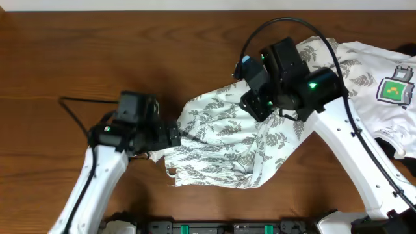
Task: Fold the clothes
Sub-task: 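Grasp the strap end with the left gripper and stretch garment between grippers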
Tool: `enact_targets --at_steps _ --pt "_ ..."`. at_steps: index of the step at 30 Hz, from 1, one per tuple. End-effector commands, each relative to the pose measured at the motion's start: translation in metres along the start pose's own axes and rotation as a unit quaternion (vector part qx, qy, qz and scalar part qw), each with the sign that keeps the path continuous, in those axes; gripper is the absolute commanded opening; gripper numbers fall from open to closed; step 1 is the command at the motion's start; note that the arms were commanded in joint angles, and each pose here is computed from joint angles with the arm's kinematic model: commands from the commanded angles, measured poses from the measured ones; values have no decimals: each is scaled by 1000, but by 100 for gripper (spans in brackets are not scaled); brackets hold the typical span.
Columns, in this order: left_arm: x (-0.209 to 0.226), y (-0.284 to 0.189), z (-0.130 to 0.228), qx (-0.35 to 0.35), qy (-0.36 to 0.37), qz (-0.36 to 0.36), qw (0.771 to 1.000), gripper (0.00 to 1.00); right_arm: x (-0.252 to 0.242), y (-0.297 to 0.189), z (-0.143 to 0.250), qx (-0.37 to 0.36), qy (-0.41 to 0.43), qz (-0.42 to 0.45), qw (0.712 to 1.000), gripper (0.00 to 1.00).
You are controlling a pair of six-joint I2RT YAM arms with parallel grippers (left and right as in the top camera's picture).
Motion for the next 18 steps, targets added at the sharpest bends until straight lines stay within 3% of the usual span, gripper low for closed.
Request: enact_targets --at_steps 1,6,12,13,14,16,17,18 --pt "2 17 -1 35 -52 -15 998 98 -16 -9 3 2 20 37 999 35" --pt "-6 48 -1 95 -70 18 993 98 -30 -18 7 -4 38 55 998 35" --pt "-5 76 -7 117 -97 17 988 98 -37 -30 13 -11 52 65 996 33" --pt "-7 79 -8 117 -96 23 988 94 -38 -31 13 -11 53 66 996 33" --pt "-8 82 -11 113 -94 28 989 80 -39 -32 14 -12 54 67 996 32" --pt "-11 83 -18 97 -88 38 991 31 -39 -34 16 -11 57 68 996 31" --pt "-13 84 -22 87 -84 44 992 13 -39 -35 16 -11 57 68 996 30" --pt "-17 83 -29 71 -78 54 993 6 -39 -36 17 -11 58 69 996 29"
Point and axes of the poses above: each gripper's point midway between its finger pads, its own y axis out along the fingers, its own x axis along the line the jaws close on, z = x × y, the point moved 5 cm from there along -y, back along the fingers, and after that the axes turned 4 degrees about -y, right-handed, at the moved point
